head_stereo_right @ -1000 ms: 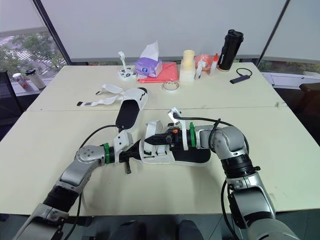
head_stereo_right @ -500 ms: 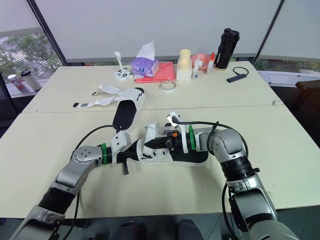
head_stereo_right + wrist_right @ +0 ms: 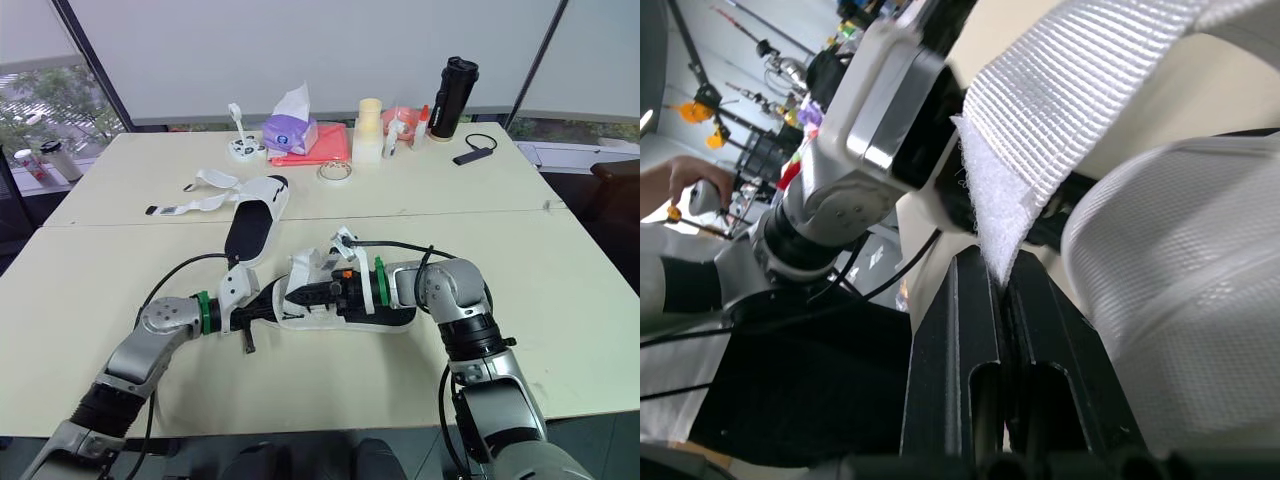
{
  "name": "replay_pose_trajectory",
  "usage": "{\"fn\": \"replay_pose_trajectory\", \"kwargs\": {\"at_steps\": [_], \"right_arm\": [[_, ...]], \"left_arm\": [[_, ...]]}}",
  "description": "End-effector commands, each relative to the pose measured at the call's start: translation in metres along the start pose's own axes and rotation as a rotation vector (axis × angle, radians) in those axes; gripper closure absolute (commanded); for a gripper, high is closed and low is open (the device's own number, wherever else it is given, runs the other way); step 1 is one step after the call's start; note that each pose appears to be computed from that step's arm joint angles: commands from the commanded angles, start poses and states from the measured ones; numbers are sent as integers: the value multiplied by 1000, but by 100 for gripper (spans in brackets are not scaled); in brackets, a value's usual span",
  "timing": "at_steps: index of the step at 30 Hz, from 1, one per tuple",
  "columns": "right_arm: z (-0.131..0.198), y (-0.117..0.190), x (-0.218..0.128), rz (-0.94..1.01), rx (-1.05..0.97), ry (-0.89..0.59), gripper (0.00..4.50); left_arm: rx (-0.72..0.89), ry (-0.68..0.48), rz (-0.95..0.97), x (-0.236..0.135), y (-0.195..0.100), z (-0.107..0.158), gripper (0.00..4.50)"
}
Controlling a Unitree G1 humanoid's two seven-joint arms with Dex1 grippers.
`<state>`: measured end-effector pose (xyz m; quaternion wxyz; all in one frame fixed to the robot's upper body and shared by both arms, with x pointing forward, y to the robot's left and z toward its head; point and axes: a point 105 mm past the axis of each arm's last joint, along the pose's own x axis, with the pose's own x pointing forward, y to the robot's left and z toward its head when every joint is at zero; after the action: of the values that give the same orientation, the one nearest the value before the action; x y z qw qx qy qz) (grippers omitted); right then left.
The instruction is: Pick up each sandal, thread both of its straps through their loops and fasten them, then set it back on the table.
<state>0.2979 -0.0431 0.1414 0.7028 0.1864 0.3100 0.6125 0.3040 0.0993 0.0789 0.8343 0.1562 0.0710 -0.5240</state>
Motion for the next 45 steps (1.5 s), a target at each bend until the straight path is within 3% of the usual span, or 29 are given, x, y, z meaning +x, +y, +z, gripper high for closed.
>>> {"fn": "replay_pose_trajectory", "kwargs": {"at_steps": [1,11,16,30,35,40,45], "right_arm": [[4,5,0,15,0,-4,443],[5,8,0,12,5,-3,443],[-6,-2,3,-93,-250,119,443],[7,-18,7,-242,-760,213,443],[6,-12,7,-203,-866,238,443],[-12,22,7,21,-852,263,443],[-19,19,-1,36,-892,346,443]], "left_arm": [[-110,137,-43,-4,-19,-41,450],[-125,139,-44,-4,-26,-42,450],[-134,136,-43,-3,-27,-43,450],[-143,136,-38,-2,-28,-44,450],[-142,136,-38,-2,-28,-44,450],[-142,136,-35,-1,-27,-44,450],[-143,136,-32,-1,-27,-44,450]]}}
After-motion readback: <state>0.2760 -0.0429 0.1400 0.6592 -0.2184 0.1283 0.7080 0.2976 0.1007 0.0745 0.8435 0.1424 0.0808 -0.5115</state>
